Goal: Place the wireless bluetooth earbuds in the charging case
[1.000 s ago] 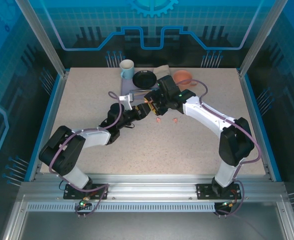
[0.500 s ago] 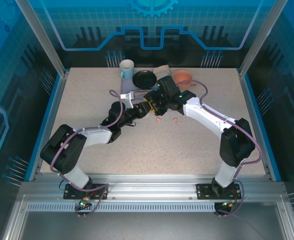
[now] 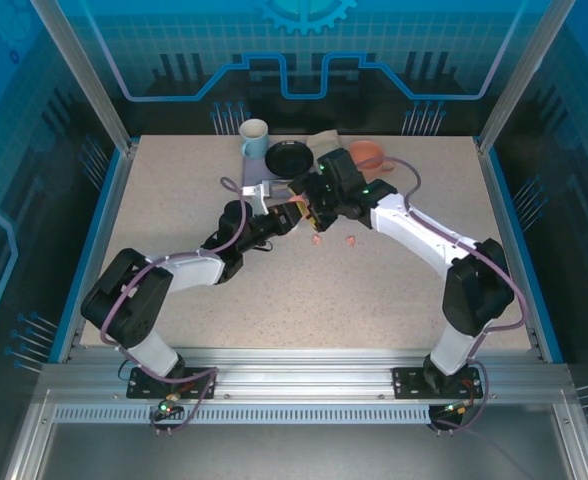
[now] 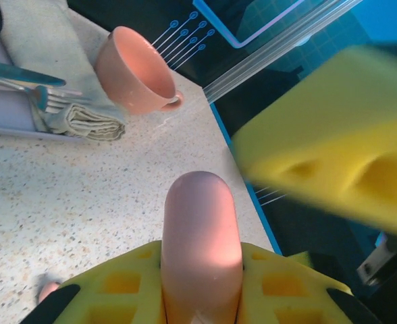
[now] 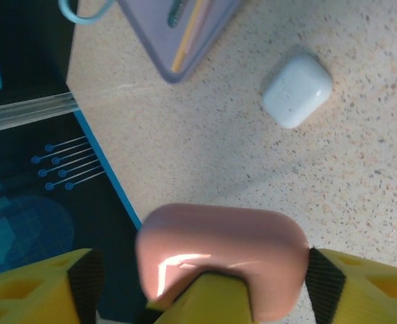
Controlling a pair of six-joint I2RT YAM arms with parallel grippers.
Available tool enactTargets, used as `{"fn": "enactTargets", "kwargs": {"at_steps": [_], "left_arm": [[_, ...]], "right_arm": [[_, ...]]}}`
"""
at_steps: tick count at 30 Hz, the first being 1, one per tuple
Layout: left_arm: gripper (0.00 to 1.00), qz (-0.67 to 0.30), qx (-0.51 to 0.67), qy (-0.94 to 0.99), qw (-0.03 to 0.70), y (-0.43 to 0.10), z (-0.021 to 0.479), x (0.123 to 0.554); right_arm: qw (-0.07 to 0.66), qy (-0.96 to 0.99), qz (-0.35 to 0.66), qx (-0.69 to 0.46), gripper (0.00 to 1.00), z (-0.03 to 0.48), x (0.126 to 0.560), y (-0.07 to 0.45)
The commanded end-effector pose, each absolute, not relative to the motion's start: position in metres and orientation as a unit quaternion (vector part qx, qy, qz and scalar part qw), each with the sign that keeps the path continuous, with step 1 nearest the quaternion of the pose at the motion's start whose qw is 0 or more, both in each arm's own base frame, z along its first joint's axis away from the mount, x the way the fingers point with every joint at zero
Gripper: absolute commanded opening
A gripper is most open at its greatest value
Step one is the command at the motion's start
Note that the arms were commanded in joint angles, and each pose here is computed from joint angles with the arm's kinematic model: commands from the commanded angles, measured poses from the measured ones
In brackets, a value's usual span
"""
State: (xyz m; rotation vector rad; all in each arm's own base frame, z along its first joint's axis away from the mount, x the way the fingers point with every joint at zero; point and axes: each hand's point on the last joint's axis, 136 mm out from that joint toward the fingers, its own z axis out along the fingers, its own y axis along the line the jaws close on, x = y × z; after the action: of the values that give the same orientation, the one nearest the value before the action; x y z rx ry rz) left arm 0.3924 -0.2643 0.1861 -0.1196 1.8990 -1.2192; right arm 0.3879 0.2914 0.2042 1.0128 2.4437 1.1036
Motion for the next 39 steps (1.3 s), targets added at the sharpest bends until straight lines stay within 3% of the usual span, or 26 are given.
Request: {"fn": "enactTargets", "kwargs": {"at_steps": [1, 7, 11, 14, 21, 39], "left_arm": [[0.0, -0.488, -0.017, 0.762, 0.426, -0.265, 0.205, 0.387], [0.0, -0.513, 0.04, 0.769, 0.379, -0.255, 0.218, 0.375], [0.0, -0.539, 0.097, 0.765, 0.339, -0.25, 0.238, 0.365], [0.01, -0.546, 0.135, 0.766, 0.31, -0.256, 0.25, 0.356], [0.01, -0.572, 0.168, 0.76, 0.26, -0.266, 0.26, 0.345], [0.0, -0.574, 0.183, 0.762, 0.238, -0.281, 0.256, 0.341]], "right_arm": [[0.205, 0.82, 0.415, 0.337, 0.83, 0.251, 0.403, 0.258], [0.251, 0.839, 0.428, 0.223, 0.84, 0.254, 0.406, 0.213], [0.287, 0.853, 0.435, 0.031, 0.82, 0.253, 0.387, 0.222], [0.302, 0.847, 0.435, -0.041, 0.8, 0.242, 0.369, 0.229], [0.32, 0.812, 0.477, -0.1, 0.78, 0.243, 0.348, 0.245], [0.316, 0.797, 0.496, -0.137, 0.74, 0.257, 0.347, 0.277]]}}
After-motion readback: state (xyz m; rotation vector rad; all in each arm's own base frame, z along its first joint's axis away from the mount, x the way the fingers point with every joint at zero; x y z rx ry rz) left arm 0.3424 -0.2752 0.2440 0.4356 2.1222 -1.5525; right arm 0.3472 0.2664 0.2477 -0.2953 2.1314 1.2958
